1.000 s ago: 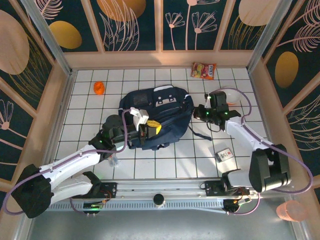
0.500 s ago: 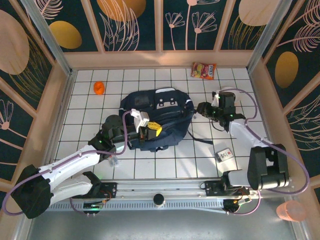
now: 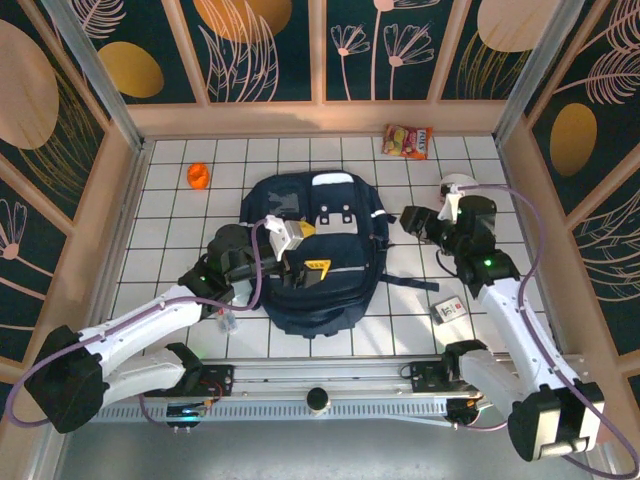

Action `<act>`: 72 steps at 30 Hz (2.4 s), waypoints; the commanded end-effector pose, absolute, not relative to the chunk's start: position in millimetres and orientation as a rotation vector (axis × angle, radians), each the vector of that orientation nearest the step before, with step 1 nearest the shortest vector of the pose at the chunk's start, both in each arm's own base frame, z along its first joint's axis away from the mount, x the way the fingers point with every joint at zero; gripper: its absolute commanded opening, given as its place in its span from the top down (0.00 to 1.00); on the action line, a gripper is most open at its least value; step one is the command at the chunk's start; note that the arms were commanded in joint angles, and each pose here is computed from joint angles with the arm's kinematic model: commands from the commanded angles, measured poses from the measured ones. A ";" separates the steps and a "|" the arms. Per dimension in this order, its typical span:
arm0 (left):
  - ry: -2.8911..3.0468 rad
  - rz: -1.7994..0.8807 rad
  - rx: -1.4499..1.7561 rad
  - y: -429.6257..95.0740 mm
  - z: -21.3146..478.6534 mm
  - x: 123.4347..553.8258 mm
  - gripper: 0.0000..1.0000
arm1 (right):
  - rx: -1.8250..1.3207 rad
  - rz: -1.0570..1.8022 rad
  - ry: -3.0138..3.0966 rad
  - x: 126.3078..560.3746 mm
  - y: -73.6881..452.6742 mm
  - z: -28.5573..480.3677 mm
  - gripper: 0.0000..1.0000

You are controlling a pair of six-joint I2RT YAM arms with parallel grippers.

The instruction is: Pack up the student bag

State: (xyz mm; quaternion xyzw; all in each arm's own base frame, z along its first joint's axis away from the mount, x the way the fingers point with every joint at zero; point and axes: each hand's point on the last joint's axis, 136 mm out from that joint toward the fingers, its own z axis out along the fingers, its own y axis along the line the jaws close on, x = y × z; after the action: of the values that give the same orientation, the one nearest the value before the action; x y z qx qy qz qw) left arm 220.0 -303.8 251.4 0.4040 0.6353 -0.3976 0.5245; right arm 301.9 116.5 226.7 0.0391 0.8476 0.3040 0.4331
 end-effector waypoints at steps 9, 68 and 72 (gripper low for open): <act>1.669 -0.534 1.466 -297.9 148.9 237.3 0.15 | 0.020 0.694 2.166 282.0 121.5 207.5 0.47; 1.344 -0.837 1.348 -304.7 204.2 209.2 1.00 | -1.555 0.664 1.901 327.7 200.0 91.4 0.34; 1.340 -0.821 1.331 -305.0 205.4 213.3 1.00 | -1.584 0.737 1.966 322.9 200.9 86.6 0.49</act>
State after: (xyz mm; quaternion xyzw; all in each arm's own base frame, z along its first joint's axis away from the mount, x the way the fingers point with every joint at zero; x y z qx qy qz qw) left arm 214.0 -293.2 166.6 0.5393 0.6217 -0.3242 0.4664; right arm 330.4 196.1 82.7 -0.5733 0.7315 0.2495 0.2720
